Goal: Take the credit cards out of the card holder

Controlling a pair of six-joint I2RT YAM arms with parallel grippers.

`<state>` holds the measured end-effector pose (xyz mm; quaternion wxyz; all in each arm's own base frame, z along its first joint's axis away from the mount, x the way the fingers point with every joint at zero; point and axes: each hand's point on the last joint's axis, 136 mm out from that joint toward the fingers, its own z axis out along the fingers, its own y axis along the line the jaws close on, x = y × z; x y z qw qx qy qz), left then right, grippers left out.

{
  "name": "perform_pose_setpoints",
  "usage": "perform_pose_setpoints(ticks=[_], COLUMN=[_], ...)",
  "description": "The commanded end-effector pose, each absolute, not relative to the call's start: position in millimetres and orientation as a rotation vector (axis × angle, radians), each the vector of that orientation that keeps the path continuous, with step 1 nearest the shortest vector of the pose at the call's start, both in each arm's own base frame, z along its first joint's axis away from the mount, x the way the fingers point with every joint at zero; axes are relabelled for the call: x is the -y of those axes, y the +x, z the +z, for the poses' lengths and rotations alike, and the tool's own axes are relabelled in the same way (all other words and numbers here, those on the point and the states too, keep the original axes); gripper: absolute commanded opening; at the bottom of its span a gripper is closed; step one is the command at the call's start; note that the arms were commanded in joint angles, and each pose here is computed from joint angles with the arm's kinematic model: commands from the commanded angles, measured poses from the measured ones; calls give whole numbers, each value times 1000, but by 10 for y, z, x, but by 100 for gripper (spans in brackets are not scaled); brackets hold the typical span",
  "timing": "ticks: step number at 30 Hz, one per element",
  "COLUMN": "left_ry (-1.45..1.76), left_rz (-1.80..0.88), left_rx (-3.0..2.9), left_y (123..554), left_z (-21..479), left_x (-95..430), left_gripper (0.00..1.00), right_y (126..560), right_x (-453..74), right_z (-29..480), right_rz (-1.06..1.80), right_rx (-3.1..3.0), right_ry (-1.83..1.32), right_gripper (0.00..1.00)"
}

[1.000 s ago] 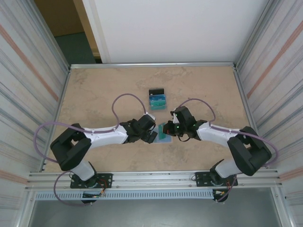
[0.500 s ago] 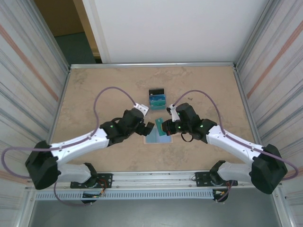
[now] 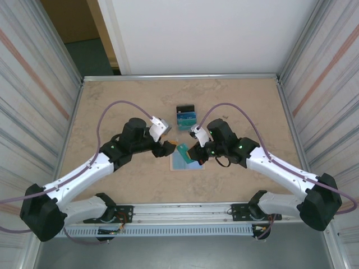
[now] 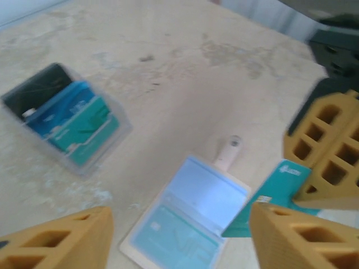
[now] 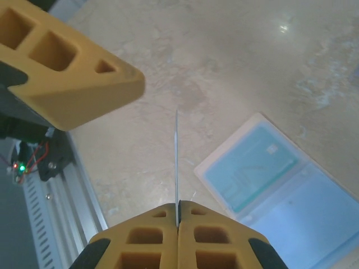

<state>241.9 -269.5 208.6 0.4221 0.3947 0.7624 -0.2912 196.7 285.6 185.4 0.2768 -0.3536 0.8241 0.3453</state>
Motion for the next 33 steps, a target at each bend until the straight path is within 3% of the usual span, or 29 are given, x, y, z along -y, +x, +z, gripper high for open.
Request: perform_pose_setpoints(ticks=[1,7,11,14,15,18,22,23,27,33], left_ry=[1227,1341,1358,1378,1378,1373,1303,1258,1060,754], left_rz=[-954,-1070,-1079,-1085,-1084,-1080,-1030,-1008,-983,-1091], left_rx=[-1771,-1754,-1768,-1768,-1764,-1749,-1730,-1737,-1748,-1734], left_y=[2051,1888,1888,1877,1880,1878,1936,1980,2113,2230], left_z=[2178,2107,2047,2019,2026,2042,2102,2112,2199,2368], left_x=[2913,3008,3062,3099,3107,3107,3062,3036,2922,2820], left_gripper=[61,52,30,4,0,0,0,0,0,0], right_y=[1825,1773,1723,1712,1719,1767,1904,1950,2059,2087], right_x=[-2891,-2906,-2942,-2960,-2964,-2943,-2848,-2813,-2670,-2567], right_z=[2026,2066,2094,2115,2118,2120,2118,2133,2196,2377], right_rz=[967,989,1031,1048,1047,1023,974,966,983,1119], right_rx=[-2131,-2109,-2092,-2086,-2085,-2084,-2087,-2083,-2055,-1947], right_ry=[-1081,-1126,-1158,-1167,-1164,-1135,-1027,-988,-838,-638], right_gripper=[0,0,0,0,0,0,25,36,54,68])
